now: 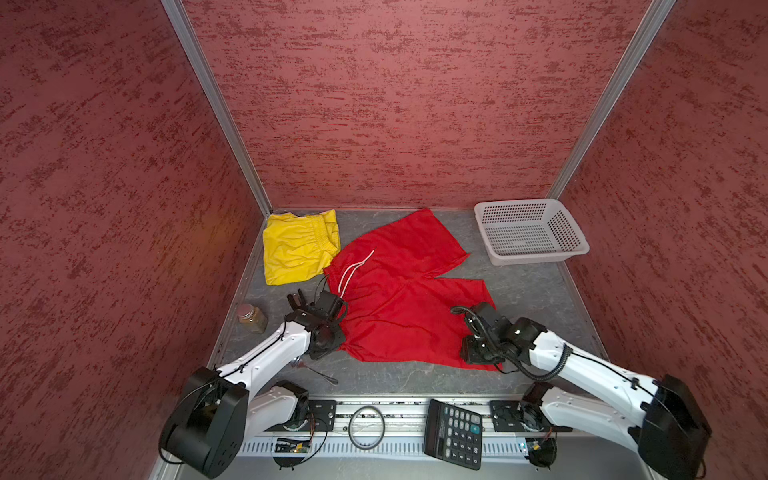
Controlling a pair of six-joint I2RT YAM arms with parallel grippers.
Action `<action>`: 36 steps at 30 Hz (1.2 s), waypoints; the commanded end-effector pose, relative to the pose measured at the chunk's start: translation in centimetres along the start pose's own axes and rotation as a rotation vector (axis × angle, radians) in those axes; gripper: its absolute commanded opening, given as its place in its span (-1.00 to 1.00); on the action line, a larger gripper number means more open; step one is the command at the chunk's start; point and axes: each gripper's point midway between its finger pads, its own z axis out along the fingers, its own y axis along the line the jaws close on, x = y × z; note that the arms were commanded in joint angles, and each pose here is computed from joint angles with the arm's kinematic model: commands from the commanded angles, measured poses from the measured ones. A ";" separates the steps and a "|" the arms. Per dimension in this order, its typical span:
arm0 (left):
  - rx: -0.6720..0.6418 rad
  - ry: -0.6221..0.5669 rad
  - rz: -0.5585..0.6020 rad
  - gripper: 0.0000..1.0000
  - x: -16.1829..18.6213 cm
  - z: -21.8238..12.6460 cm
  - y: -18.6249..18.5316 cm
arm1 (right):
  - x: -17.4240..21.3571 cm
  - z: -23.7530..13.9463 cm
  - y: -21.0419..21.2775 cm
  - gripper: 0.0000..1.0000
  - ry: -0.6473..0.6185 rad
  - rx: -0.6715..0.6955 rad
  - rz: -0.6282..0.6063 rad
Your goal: Fold and stack the shorts
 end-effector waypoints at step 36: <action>0.029 0.023 -0.034 -1.00 -0.1 -0.5 1.3 | -2.8 -0.6 -2.9 -0.88 -0.168 0.166 0.076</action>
